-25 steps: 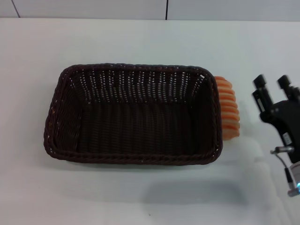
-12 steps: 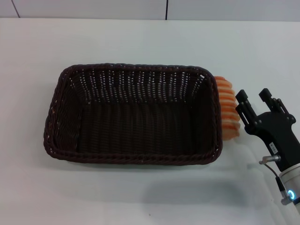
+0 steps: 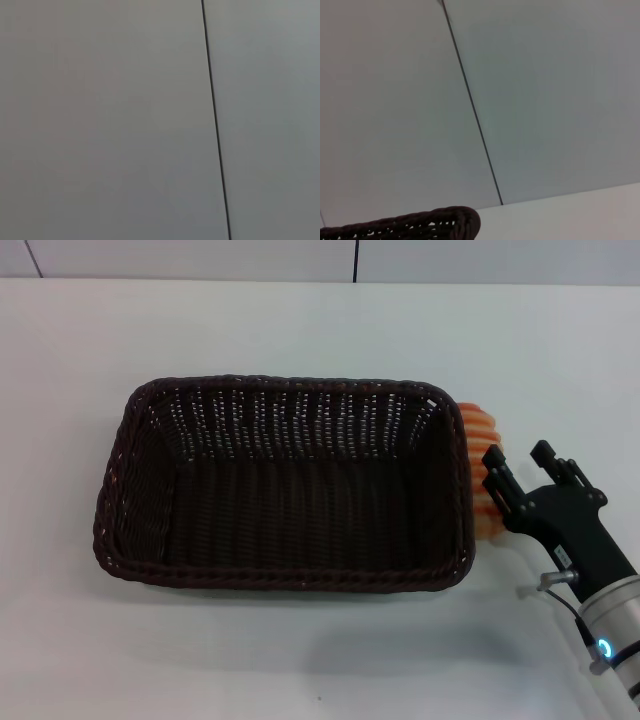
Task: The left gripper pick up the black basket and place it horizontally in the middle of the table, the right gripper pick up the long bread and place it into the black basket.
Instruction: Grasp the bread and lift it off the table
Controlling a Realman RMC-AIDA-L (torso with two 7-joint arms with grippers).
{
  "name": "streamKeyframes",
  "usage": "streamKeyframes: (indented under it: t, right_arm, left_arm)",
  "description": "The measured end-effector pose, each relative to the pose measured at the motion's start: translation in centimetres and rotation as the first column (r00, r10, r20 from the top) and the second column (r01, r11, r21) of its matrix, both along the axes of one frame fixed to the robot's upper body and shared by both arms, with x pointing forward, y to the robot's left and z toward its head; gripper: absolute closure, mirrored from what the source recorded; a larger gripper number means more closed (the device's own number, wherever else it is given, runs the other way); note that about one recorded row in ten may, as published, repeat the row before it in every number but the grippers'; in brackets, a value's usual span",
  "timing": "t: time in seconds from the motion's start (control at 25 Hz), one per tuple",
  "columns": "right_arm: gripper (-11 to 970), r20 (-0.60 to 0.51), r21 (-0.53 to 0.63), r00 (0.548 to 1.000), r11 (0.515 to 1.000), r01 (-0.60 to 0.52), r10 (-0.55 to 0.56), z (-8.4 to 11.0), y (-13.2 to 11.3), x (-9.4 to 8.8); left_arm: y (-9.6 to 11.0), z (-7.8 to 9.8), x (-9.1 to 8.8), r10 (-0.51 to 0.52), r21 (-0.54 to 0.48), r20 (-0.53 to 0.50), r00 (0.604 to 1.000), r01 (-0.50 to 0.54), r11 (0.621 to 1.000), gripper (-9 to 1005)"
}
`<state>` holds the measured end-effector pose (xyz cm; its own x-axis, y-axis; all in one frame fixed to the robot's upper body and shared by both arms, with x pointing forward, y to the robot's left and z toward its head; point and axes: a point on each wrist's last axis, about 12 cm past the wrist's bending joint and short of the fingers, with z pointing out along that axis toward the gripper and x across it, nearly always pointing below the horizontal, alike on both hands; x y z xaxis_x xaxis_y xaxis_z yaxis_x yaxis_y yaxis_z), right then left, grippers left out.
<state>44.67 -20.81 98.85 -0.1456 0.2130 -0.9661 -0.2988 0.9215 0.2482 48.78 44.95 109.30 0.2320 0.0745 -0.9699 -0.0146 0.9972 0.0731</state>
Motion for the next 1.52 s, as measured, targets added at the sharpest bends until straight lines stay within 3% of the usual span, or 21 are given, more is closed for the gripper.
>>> streamKeyframes:
  t: [0.56,1.52]
  right_arm:
    - [316,-0.081,0.013,0.996,1.000,-0.020,0.021,-0.8,-0.3,1.1]
    - [339,-0.167,-0.030,0.982,0.995,-0.092,0.086,-1.2,1.1,3.0]
  left_arm:
    - [-0.5,-0.2,0.0,-0.022,-0.008,0.000,1.000,0.022,1.000,202]
    - [-1.1,0.1,0.0,-0.053,-0.010,0.037,0.998,0.054,0.999,207]
